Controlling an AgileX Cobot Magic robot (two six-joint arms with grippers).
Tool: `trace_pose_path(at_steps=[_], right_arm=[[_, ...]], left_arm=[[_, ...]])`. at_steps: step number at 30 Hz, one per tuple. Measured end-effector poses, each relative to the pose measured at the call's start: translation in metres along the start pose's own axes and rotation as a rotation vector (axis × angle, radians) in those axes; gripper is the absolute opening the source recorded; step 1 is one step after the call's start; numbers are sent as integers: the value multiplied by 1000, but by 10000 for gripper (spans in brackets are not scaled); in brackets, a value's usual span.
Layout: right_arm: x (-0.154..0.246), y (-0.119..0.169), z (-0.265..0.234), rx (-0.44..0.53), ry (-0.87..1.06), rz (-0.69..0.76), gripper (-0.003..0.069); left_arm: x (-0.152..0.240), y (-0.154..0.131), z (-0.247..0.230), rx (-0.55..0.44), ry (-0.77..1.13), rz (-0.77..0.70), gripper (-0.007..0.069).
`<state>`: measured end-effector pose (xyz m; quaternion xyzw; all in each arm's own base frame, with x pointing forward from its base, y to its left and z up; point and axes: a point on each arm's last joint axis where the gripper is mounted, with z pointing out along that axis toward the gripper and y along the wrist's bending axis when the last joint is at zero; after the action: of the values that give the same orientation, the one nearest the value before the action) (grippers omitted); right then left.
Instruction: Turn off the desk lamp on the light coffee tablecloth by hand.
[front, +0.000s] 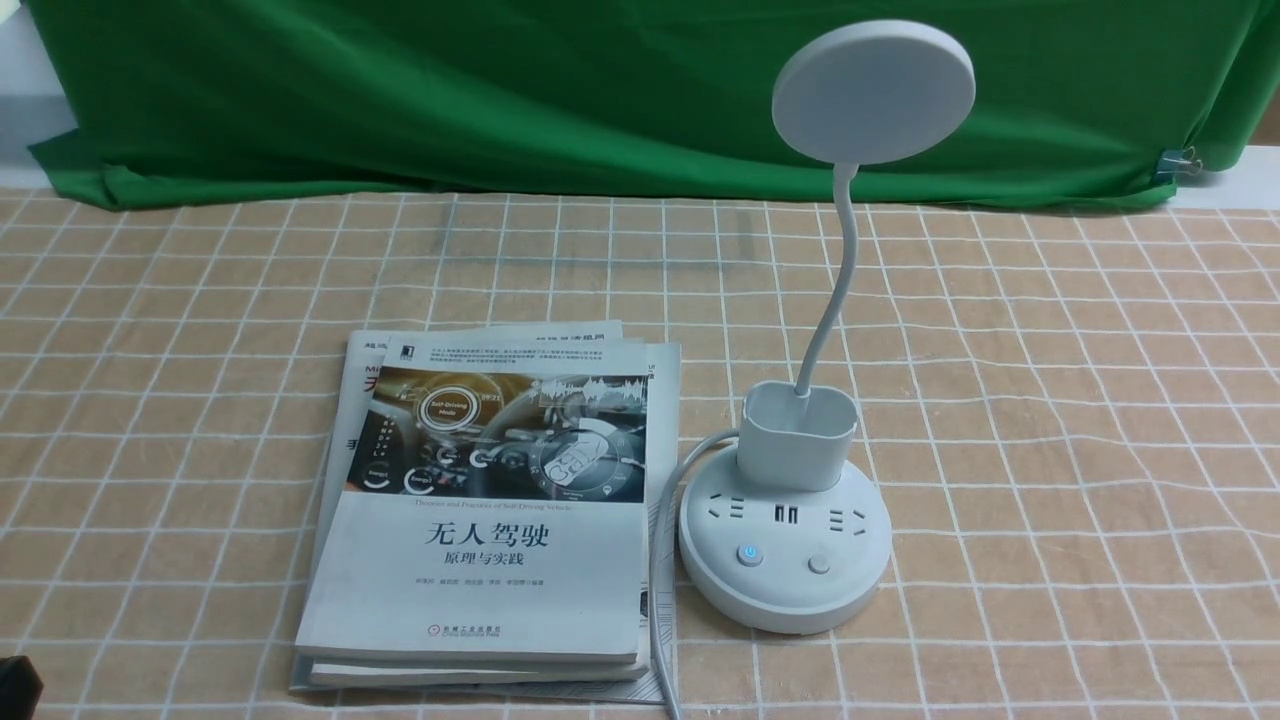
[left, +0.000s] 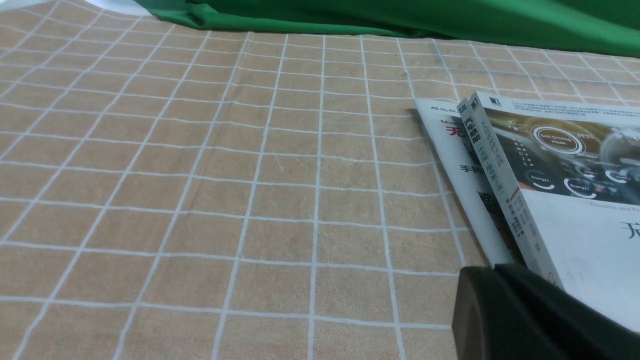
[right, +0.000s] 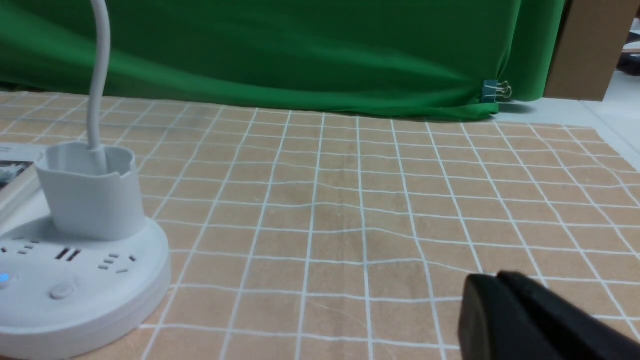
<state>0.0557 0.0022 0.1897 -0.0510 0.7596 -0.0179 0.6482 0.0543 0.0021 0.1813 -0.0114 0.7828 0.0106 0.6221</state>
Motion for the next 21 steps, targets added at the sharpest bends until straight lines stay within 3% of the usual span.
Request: trace_pose_path(at_steps=[21], right_arm=[[0, 0, 0, 0, 3, -2, 64]], left_arm=[[0, 0, 0, 0, 0, 0, 5]])
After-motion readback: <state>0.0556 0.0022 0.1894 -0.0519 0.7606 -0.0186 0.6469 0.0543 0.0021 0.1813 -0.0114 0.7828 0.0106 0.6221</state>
